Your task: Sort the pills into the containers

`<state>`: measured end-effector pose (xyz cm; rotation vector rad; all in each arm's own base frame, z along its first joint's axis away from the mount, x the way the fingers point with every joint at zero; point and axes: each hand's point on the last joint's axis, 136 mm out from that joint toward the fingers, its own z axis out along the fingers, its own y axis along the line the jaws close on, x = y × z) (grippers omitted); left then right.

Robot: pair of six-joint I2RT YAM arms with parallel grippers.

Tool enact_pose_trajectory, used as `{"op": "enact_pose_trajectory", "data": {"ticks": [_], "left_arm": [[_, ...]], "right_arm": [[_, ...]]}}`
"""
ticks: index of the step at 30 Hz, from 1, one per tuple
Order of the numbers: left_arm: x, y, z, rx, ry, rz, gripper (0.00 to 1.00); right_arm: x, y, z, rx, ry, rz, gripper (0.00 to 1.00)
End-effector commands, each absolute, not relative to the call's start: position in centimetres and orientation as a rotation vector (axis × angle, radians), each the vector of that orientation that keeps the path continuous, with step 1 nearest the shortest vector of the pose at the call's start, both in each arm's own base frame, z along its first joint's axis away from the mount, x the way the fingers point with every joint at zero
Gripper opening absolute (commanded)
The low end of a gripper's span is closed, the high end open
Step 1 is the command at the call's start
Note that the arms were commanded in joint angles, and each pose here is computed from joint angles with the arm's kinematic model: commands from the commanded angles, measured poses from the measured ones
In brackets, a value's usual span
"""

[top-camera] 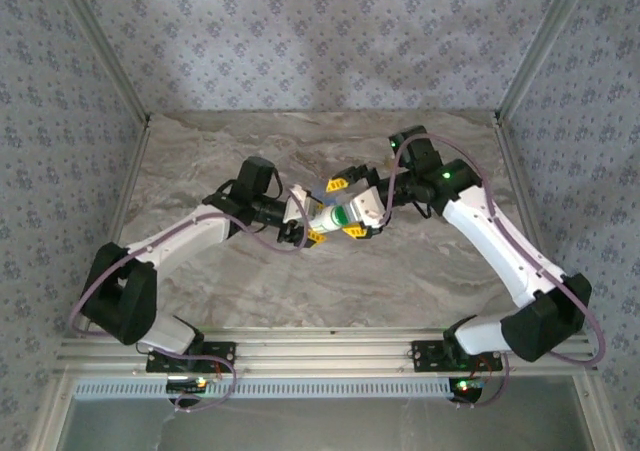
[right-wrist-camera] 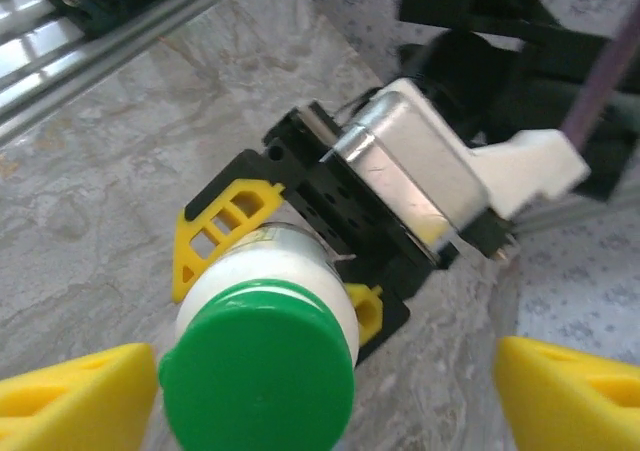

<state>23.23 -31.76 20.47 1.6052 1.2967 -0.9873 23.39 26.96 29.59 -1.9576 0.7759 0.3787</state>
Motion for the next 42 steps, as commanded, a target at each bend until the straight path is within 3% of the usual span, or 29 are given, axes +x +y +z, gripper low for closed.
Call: {"op": "enact_pose_trajectory", "data": {"ticks": [1,7,10,14,16,20,26,42], "left_arm": [[27.1,-31.5,24.1,1.358,1.288,-0.789,0.0],[32.8,-28.4,26.2,0.923,1.363,-0.497,0.0],[33.8,-27.9,26.6,0.818,1.378,-0.422,0.0],[34.7,-27.6,27.0,0.729,1.372,-0.353,0.0],[34.8,-27.8,26.9,0.726,1.37,-0.333,0.0],[35.1,-28.4,26.4,0.736,1.374,-0.293,0.0],[35.2,-28.8,26.1,0.736,1.372,-0.291,0.0],[35.2,-29.6,25.6,0.787,1.358,-0.224,0.0]], "right_arm": [[26.2,25.8,32.0,-1.744,0.937,0.284,1.0],[31.0,24.8,36.1,-1.172,1.36,0.427,1.0],[35.6,23.1,38.5,-0.674,1.668,0.439,1.0],[36.6,22.2,38.0,-0.294,1.88,0.605,1.0],[36.6,22.4,37.5,-0.167,1.914,0.704,0.95],[35.9,24.3,36.5,-0.115,1.981,0.858,0.89],[35.9,27.3,34.5,-0.13,2.055,0.941,0.88],[36.0,30.3,28.5,-0.17,2.282,1.013,0.8]]}}
